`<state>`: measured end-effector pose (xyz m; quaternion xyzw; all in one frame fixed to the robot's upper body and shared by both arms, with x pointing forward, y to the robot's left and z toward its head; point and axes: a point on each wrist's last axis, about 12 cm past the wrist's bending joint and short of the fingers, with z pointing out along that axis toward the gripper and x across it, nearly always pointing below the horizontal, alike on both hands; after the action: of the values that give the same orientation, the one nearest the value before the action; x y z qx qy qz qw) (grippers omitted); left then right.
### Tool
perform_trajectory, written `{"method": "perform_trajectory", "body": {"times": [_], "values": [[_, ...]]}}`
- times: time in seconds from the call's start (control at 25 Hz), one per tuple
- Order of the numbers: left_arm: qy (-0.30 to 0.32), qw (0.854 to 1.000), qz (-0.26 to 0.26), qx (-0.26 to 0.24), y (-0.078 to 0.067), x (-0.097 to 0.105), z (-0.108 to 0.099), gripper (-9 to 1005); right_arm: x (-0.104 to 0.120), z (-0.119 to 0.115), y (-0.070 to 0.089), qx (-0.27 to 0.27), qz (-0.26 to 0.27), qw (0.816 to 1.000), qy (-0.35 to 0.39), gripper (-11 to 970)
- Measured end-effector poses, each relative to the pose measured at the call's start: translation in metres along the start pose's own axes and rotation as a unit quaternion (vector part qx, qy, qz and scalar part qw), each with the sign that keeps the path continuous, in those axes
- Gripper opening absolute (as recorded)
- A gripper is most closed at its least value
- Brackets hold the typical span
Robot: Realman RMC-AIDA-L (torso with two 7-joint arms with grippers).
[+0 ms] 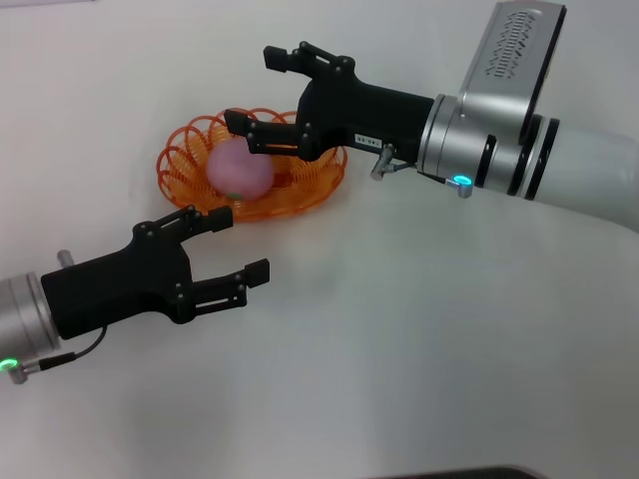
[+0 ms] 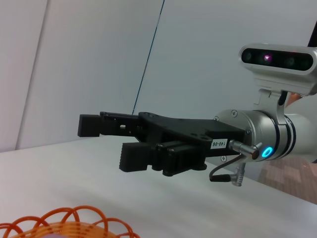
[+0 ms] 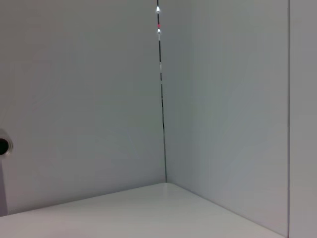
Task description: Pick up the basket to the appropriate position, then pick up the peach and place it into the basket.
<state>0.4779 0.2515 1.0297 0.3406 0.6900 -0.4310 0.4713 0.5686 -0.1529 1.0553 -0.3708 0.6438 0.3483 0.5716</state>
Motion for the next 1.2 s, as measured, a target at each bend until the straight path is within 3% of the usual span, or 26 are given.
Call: {"method": "perform_trajectory", "body": {"times": [0.64,0.88,1.2], "values": [[0.0,1.0,0.0,0.0,0.0,0.0,0.0,873,0.004,-0.014,0.0,-0.006,0.009,1.0,-0.005,949],[-0.001,1.0,0.001,-0.002,0.001,-0.001,0.0,873,0.006,-0.049,-0.006,-0.017,0.022,1.0,-0.009,949],[0.001,1.0,0.002,-0.012,0.003,0.0,-0.002,873,-0.001,-0.113,-0.013,-0.04,0.044,0.997,0.058,949]]}}
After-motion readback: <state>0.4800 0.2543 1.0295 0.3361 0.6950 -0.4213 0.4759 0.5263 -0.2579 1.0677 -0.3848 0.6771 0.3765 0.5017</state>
